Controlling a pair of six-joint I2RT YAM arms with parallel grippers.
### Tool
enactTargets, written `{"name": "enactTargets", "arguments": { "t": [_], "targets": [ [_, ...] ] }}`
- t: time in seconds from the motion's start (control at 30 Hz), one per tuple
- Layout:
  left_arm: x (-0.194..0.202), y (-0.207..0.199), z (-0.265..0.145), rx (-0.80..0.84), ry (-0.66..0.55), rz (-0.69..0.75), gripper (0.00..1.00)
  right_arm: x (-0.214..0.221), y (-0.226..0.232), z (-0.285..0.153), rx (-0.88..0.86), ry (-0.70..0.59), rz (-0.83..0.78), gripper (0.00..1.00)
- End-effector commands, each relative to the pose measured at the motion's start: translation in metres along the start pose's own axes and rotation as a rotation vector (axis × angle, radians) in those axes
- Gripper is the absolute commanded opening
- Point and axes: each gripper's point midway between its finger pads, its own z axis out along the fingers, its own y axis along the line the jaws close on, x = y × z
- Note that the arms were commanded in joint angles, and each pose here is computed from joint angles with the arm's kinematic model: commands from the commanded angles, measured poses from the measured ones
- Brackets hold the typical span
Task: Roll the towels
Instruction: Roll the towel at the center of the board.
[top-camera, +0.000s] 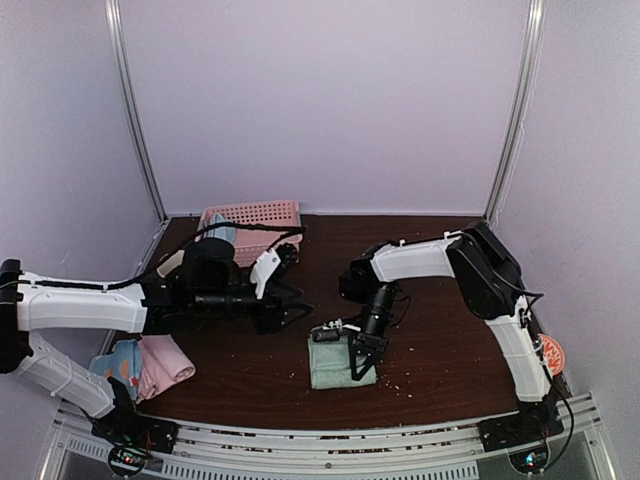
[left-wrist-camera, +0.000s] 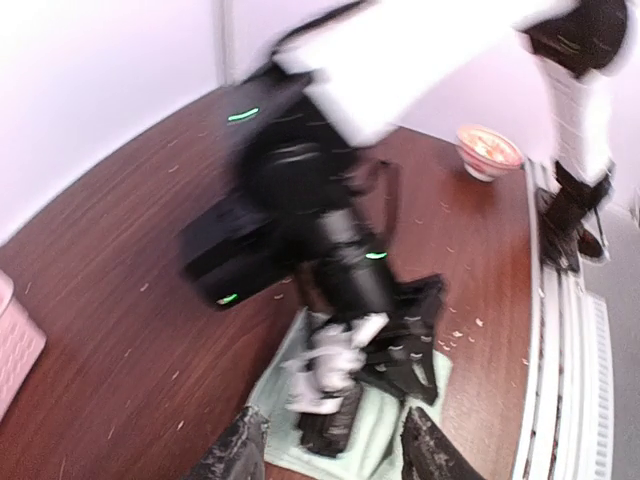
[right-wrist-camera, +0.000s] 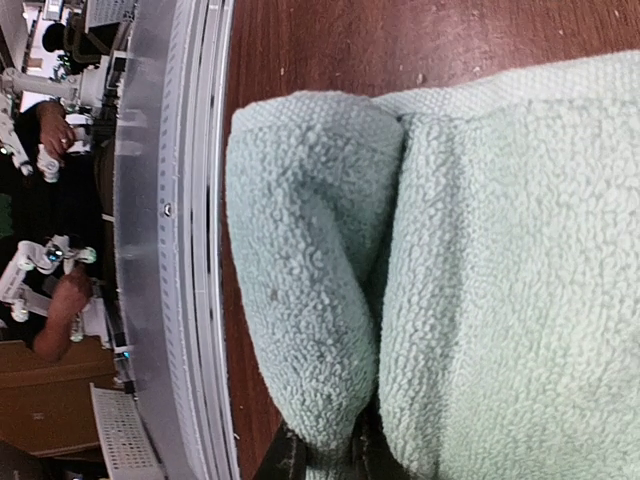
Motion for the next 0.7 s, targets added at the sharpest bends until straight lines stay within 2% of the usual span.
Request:
{"name": "enactTargets", "arguments": {
  "t": [0.0, 0.13, 0.27, 0.43, 0.67],
  "targets": [
    [0.019, -0.037, 0.021, 0.077, 0.113, 0.236, 0.47, 0.021, -0.023, 0.019, -0.027, 0.081, 0.044, 0.09],
    [0.07, -0.068, 0.045, 0.135, 0.305, 0.381, 0.47, 0.025, -0.025, 0.02, -0.023, 0.095, 0.055, 0.09],
    [0.106, -0.084, 0.065, 0.157, 0.427, 0.483, 0.48, 0.026, -0.027, 0.022, -0.019, 0.094, 0.063, 0.09],
    [0.129, -0.074, 0.084, 0.085, 0.496, 0.543, 0.51, 0.027, -0.025, 0.022, -0.03, 0.095, 0.063, 0.09],
    [0.14, -0.064, 0.097, 0.018, 0.526, 0.598, 0.46, 0.029, -0.023, 0.023, -0.038, 0.098, 0.065, 0.1]
  ]
}}
